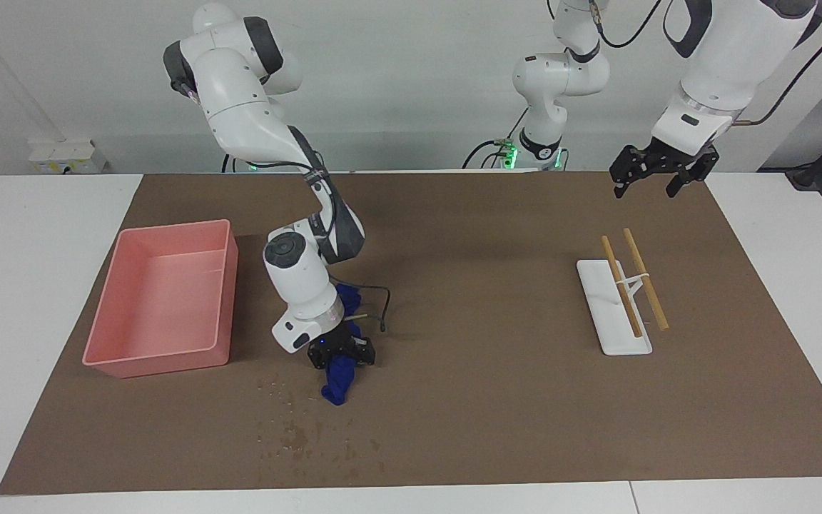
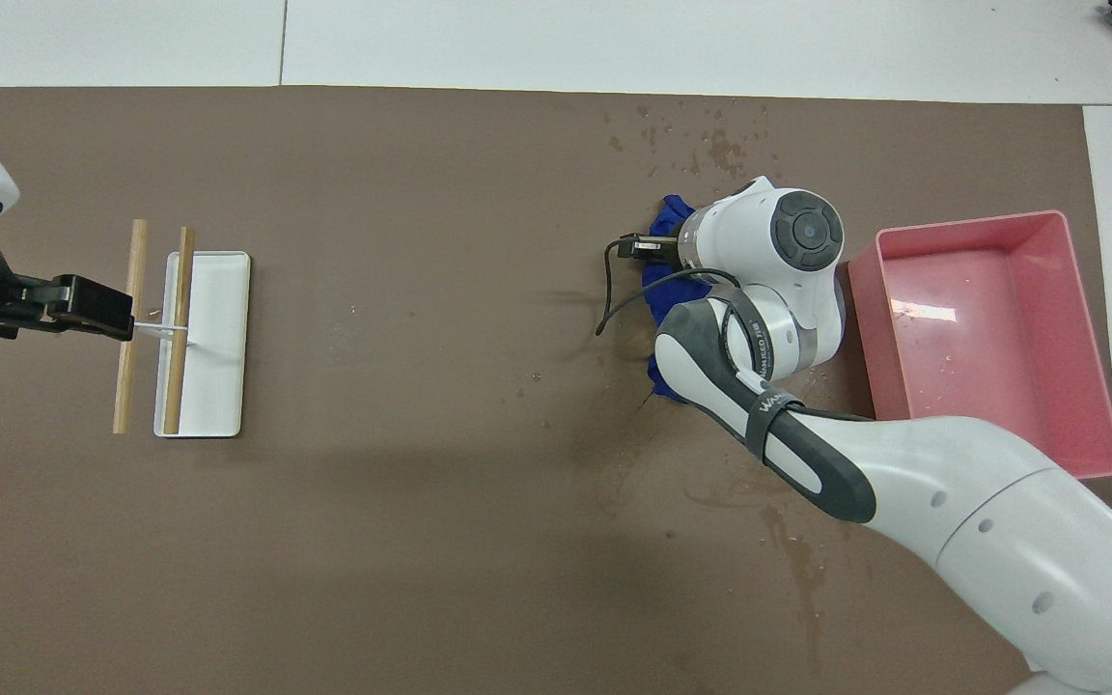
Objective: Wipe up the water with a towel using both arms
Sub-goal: 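Wipe the towel back and forth over the wet spill with the right gripper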
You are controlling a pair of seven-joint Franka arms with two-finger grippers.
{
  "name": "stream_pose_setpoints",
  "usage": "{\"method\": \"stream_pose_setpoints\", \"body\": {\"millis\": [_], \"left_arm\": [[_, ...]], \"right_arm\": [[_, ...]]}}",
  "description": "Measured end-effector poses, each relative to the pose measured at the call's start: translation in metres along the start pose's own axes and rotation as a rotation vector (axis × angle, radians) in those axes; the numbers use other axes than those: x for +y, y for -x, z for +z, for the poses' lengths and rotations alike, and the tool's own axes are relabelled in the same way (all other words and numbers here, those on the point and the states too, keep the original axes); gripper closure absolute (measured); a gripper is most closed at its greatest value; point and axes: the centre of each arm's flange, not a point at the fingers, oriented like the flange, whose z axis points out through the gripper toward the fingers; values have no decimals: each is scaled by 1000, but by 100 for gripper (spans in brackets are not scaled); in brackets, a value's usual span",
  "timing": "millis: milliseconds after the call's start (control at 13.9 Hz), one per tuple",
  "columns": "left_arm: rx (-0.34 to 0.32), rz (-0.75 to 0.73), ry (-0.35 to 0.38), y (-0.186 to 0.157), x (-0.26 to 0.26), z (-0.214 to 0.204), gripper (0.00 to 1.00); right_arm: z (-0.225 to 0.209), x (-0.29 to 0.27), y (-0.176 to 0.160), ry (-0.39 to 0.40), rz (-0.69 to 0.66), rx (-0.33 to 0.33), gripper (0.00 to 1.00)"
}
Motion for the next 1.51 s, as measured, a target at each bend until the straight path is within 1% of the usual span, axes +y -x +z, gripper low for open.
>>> {"method": "stream_pose_setpoints", "body": {"millis": [216, 360, 504, 720, 936, 1152, 1295, 1511], "left_arm": [[0, 1, 0, 0, 0, 0, 0], [0, 1, 0, 0, 0, 0, 0], [0, 0, 0, 0, 0, 0, 0], [0, 0, 0, 0, 0, 0, 0], [0, 0, 0, 0, 0, 0, 0], [0, 0, 0, 0, 0, 0, 0], [0, 0, 0, 0, 0, 0, 0], [0, 0, 0, 0, 0, 0, 0]], "right_arm": [[-2, -7, 15, -60, 146, -52, 100], [-4, -11, 31, -82, 230, -92, 100], [-4, -25, 55, -70, 290, -121, 100], [-5, -48, 95, -39, 338, -155, 100], [-7, -56, 122, -14, 367, -172, 100], [-7, -70, 148, 12, 447, -190, 100], [-7, -77, 159, 19, 475, -192, 100], [-7, -76, 160, 15, 485, -186, 100]]}}
